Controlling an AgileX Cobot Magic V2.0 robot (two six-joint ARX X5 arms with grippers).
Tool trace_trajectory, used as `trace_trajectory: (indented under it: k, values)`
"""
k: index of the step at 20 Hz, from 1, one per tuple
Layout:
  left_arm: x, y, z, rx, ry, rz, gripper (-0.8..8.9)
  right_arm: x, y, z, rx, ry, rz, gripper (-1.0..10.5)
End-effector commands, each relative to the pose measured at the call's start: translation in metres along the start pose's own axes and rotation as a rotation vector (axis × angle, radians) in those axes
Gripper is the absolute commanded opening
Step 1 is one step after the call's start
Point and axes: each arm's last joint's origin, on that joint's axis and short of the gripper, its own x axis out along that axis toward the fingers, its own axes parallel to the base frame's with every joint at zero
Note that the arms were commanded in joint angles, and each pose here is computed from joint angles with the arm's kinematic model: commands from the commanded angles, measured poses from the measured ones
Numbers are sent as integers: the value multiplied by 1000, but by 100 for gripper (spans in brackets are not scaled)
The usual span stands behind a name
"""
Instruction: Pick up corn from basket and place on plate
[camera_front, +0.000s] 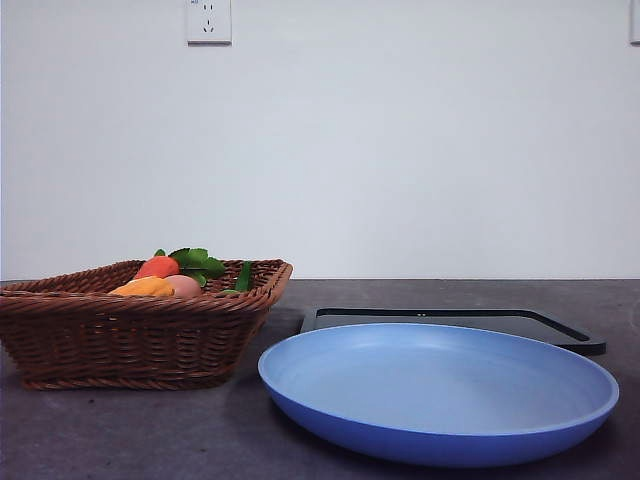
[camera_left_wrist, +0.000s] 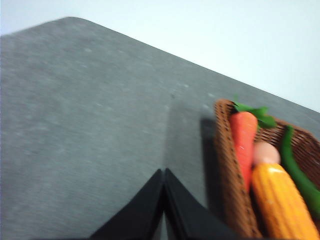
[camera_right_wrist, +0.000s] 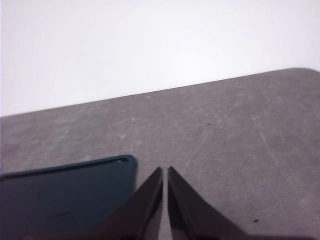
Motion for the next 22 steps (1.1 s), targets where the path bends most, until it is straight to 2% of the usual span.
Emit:
trace_trajectory:
  k: [1,8,18,22]
  values:
    - [1,1,-5,-46,31,-18,4,0,2,2,84,-8,47,2]
    - [-7,-7,12,-97,34,-76,4,-3,7,14,209,-8,122,2]
    - [-22,-25,51,-118,113,-174,4,-21,19,57,199,12,124,2]
    - [-25,-33,67,-78,178,-220,4,-28,26,79,174,46,166,2]
